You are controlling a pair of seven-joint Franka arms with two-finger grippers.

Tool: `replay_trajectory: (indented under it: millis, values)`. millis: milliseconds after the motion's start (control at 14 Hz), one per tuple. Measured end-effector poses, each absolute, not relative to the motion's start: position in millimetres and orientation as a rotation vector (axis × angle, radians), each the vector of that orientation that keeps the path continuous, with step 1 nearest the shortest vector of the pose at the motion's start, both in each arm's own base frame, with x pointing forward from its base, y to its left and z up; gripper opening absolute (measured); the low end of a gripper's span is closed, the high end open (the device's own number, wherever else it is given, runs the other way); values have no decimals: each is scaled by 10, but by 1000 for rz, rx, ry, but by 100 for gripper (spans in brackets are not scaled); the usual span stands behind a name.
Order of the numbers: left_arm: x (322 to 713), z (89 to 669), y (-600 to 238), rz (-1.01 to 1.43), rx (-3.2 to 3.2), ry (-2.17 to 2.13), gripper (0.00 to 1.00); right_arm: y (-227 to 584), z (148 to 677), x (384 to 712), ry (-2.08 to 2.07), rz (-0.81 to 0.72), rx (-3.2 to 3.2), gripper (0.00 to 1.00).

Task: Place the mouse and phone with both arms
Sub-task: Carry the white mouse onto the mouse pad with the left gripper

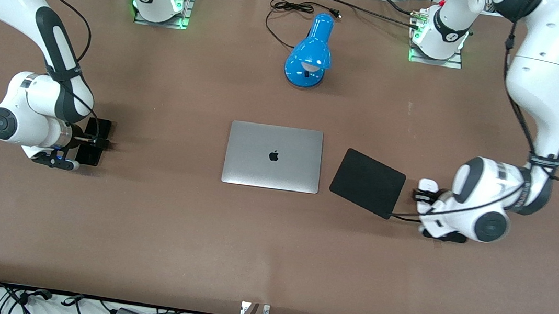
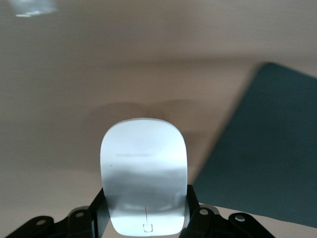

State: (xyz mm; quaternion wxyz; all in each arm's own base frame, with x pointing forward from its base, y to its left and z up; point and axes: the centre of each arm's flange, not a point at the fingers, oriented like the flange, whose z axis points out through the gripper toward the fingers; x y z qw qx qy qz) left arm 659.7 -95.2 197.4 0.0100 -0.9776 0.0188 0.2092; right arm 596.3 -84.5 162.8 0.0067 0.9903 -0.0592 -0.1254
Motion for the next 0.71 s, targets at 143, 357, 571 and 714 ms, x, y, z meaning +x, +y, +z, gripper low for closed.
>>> replay_trajectory:
  millis: [143, 357, 571, 714]
  values:
    - [6528, 2001, -1397, 668, -3073, 82, 61, -859, 1624, 5959, -189, -394, 3098, 96]
    - [6445, 2001, -1767, 700, -3125, 94, 61, -860, 1676, 5971, -196, -393, 3098, 79]
    - [6397, 1888, -1930, 696, -3123, 62, 62, -863, 1662, 5964, -200, -399, 3096, 79]
    - [6354, 1810, -2027, 706, -3113, 53, 74, -855, 1711, 5969, -199, -413, 3095, 79]
